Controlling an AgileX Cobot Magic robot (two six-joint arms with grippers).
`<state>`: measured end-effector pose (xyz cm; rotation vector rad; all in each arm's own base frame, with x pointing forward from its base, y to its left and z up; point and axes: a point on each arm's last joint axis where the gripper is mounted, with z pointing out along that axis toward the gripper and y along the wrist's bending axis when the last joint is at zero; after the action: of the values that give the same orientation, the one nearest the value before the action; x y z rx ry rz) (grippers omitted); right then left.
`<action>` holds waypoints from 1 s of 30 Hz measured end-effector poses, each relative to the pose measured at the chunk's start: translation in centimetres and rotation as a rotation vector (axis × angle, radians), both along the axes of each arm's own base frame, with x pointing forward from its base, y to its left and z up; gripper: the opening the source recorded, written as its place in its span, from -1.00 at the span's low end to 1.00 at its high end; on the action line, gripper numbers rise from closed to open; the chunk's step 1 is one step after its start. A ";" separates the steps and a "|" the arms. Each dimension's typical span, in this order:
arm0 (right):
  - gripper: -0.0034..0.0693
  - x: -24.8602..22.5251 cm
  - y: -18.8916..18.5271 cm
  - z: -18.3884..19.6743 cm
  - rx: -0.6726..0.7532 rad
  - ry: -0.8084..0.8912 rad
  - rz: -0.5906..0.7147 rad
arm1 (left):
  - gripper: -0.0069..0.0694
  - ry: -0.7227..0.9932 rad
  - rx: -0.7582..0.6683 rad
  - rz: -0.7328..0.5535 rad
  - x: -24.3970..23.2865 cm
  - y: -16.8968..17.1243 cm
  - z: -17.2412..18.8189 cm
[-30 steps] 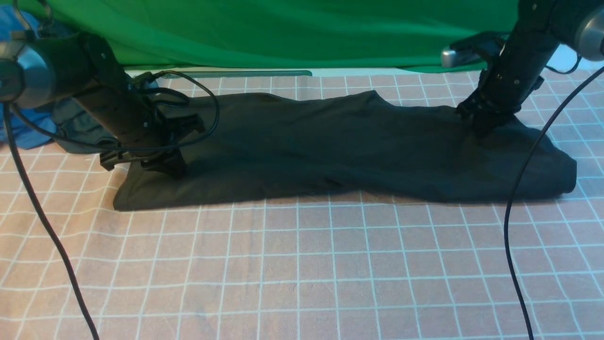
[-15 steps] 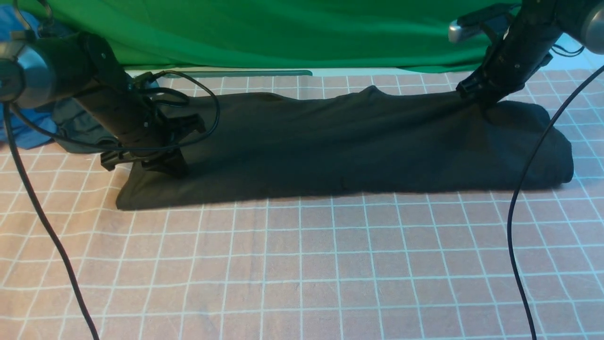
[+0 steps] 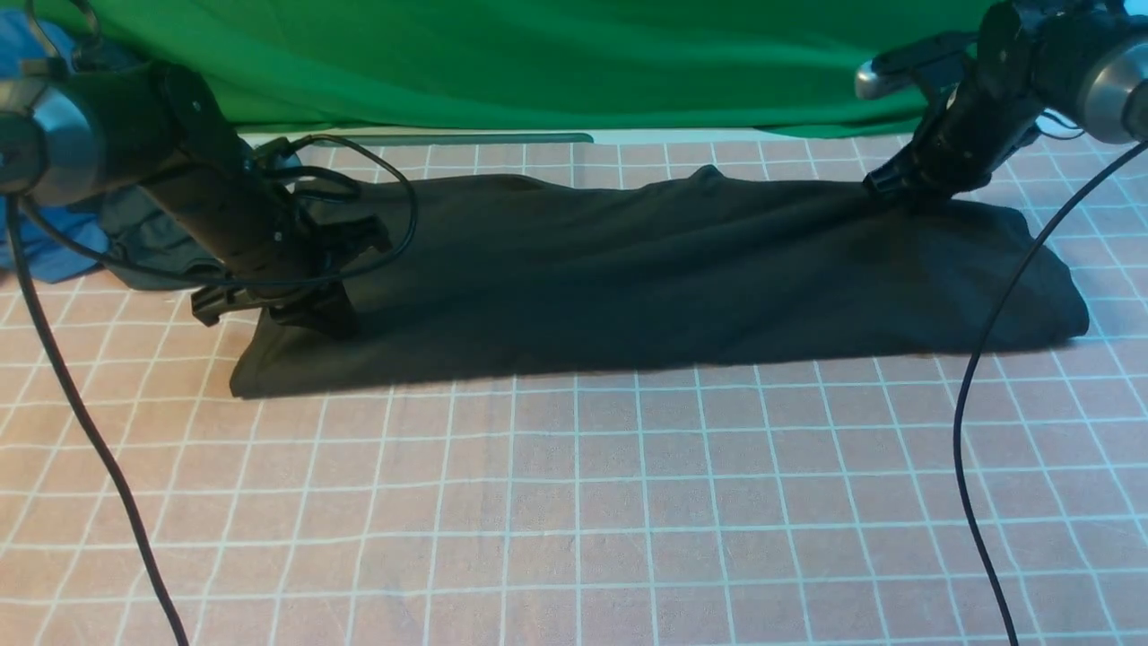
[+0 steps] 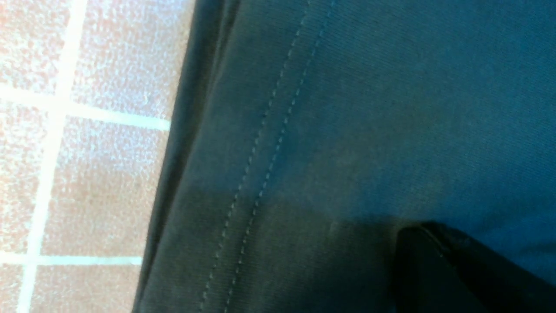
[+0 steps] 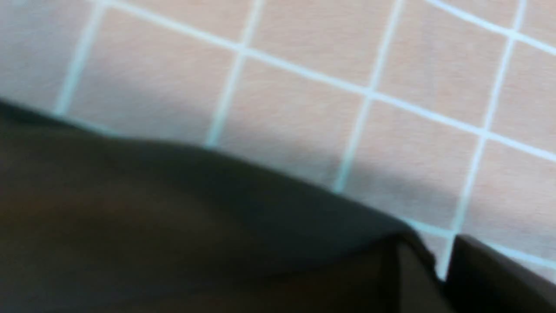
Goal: Fold a long-sleeved shirt over a pink coffee tablecloth.
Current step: 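Pull the folded dark garment lengthwise by its ends to straighten it flat on the table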
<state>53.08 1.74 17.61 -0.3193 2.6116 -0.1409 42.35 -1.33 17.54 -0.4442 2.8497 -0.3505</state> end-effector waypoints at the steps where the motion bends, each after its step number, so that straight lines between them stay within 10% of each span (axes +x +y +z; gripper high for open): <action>1: -0.12 0.0 -0.1 0.0 -0.001 0.001 -0.007 | -0.79 -0.004 0.001 0.002 0.0 0.0 0.0; 8: 0.32 -1.1 -0.5 4.3 -0.011 0.051 -0.029 | -0.79 -0.051 -0.008 0.068 1.5 0.1 2.9; 17: -0.76 -4.3 -0.2 12.7 0.037 0.016 -0.023 | -0.78 -0.341 0.122 0.136 4.7 1.5 9.3; 30: -0.80 -4.9 0.8 14.0 0.134 0.001 0.038 | 0.09 -0.467 0.219 0.099 8.7 2.2 2.7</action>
<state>48.18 2.53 31.59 -0.3209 2.5989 0.0467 51.06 0.88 20.20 -0.3962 2.3679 -0.1013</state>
